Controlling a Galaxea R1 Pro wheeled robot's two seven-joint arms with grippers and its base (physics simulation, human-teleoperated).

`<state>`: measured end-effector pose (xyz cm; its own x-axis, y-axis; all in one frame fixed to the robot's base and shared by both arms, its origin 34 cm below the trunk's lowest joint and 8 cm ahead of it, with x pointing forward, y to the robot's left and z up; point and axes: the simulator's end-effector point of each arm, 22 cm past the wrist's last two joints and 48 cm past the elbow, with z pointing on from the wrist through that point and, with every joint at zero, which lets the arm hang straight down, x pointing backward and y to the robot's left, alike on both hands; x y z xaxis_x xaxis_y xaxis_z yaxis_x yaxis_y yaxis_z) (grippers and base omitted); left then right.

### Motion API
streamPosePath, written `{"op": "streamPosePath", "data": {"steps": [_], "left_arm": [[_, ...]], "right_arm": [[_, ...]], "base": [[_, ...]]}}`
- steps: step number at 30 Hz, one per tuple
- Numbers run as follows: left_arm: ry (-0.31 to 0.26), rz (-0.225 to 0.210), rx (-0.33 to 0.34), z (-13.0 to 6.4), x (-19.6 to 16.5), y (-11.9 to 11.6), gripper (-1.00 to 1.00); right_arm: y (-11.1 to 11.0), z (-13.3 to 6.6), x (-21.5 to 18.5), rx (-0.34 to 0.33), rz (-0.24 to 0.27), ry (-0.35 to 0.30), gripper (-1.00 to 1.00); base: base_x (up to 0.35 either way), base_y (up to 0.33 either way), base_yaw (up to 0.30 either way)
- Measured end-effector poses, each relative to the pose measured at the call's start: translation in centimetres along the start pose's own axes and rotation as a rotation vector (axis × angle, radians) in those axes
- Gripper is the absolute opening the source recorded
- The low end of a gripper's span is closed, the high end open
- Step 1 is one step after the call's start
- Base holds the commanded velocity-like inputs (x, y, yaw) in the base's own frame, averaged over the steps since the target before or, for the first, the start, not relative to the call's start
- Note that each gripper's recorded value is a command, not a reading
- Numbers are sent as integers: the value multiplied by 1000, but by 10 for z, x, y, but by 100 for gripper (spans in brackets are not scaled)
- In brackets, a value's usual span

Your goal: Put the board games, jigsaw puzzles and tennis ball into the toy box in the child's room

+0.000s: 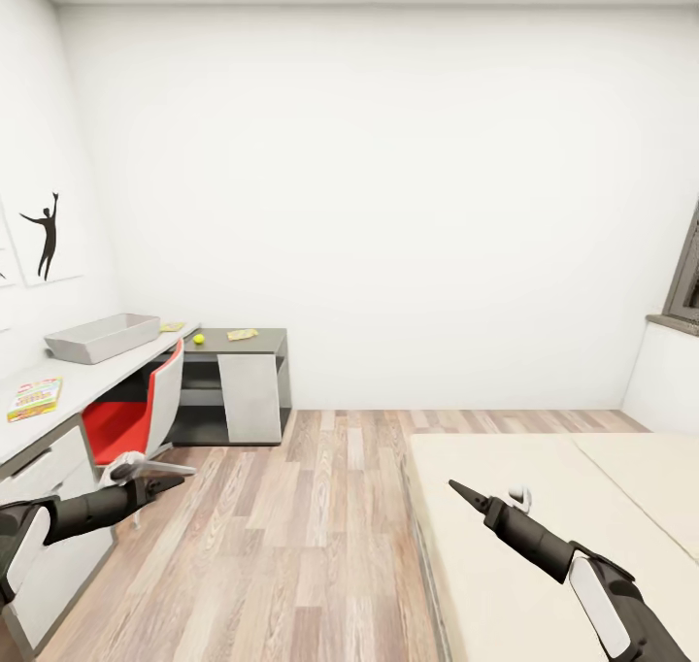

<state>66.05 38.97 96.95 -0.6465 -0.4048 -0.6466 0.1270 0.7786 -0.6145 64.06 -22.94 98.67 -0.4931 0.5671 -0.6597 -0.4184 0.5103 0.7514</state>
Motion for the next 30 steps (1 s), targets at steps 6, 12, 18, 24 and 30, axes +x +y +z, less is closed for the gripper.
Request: {"op": "streamPosePath", "data": {"steps": [6,12,18,24,30], "left_arm": [[0,0,0,0,0,0,100],[0,0,0,0,0,0,100],[0,0,0,0,0,0,100],[0,0,0,0,0,0,100],[0,0,0,0,0,0,100]], "right_arm": [[0,0,0,0,0,0,100],[0,0,0,0,0,0,100],[0,0,0,0,0,0,100],[0,0,0,0,0,0,100],[0,0,0,0,0,0,100]], "base": [[0,-290,0],[0,-293,0],[0,-293,0],[0,-294,0],[0,-294,0]]}}
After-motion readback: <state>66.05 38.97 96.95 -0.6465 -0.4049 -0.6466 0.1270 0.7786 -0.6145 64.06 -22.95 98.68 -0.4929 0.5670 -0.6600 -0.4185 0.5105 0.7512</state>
